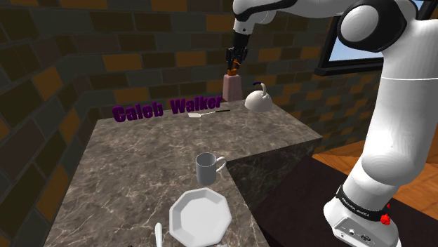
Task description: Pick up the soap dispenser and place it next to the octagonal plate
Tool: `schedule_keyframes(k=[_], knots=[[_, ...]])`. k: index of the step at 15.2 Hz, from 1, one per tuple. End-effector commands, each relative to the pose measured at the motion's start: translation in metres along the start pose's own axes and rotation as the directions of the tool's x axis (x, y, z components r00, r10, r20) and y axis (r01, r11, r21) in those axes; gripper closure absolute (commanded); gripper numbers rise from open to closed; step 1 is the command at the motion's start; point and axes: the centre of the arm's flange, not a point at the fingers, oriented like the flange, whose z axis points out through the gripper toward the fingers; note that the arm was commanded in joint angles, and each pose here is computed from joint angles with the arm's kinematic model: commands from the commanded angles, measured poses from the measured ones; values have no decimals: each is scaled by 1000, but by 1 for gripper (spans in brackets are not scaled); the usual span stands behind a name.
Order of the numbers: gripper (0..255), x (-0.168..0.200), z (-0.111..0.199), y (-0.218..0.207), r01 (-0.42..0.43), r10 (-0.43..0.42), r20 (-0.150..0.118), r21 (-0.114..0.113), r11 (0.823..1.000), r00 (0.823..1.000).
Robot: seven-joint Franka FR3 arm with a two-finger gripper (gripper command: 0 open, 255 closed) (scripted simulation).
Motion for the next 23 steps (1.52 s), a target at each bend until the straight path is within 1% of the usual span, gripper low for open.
schedule_keyframes(k=[1,23], knots=[[255,2,-11,0,0,0,0,0,1000,1000],[255,24,-124,-7,0,0,0,0,1000,1000]])
